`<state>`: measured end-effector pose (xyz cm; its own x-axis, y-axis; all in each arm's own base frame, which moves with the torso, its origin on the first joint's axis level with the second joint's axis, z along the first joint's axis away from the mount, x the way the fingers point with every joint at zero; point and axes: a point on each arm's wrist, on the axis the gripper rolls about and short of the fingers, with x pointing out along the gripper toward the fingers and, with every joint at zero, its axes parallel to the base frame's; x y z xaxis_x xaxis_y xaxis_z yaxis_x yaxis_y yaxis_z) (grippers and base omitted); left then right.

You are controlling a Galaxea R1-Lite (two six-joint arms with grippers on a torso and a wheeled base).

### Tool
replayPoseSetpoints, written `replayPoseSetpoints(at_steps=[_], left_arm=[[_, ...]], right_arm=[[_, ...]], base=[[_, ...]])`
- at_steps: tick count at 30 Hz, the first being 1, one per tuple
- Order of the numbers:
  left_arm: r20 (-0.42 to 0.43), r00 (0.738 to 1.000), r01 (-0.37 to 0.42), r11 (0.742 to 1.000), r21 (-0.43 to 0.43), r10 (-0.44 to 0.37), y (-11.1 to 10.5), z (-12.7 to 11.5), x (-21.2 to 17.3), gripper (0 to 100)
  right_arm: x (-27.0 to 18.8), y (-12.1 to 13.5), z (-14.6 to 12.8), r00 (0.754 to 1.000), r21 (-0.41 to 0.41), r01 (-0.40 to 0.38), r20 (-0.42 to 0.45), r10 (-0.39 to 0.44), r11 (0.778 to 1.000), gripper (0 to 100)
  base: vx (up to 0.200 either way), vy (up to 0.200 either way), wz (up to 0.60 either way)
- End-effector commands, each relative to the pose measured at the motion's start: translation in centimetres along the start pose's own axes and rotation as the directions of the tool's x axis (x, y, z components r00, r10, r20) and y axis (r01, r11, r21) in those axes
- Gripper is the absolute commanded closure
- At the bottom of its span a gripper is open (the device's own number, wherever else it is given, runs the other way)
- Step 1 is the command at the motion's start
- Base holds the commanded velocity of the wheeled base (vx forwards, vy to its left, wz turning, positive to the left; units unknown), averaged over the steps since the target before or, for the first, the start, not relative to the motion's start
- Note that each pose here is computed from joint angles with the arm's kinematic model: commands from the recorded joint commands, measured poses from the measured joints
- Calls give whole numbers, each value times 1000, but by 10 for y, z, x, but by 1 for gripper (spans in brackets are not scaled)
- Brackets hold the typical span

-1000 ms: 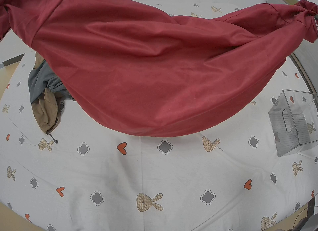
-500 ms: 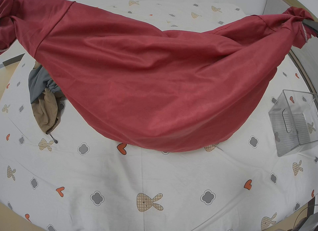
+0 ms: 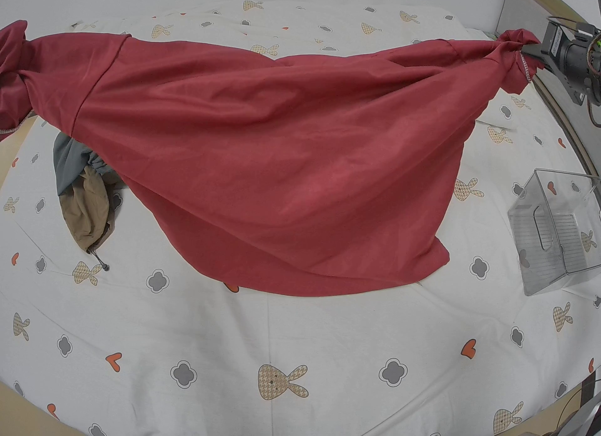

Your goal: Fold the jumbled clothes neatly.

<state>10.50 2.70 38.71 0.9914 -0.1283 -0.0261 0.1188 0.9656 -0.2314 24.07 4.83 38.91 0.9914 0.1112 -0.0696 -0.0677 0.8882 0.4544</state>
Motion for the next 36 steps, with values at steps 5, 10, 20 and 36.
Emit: replayPoseSetpoints(at_steps=[5,10,20,36], left_arm=[[-106,993,42,998,-39,-46,-7,-46,-22,100],[-163,985,55,997,-50,-62,-8,-76,-34,100],[-340,939,9,992,-128,-52,1,-138,-44,100],[-546,837,-37,991,-125,-38,12,-188,-47,0]], right_arm=[[-10,-14,-27,993,24,49,-105,-47,998,100],[-42,-22,-40,990,20,52,-131,-49,998,100],[-127,-41,-87,941,-24,20,-337,-27,1000,100],[-107,-67,-147,780,-139,153,-591,-206,978,0]], base=[[0,0,0],[0,0,0],[0,0,0],[0,0,0]])
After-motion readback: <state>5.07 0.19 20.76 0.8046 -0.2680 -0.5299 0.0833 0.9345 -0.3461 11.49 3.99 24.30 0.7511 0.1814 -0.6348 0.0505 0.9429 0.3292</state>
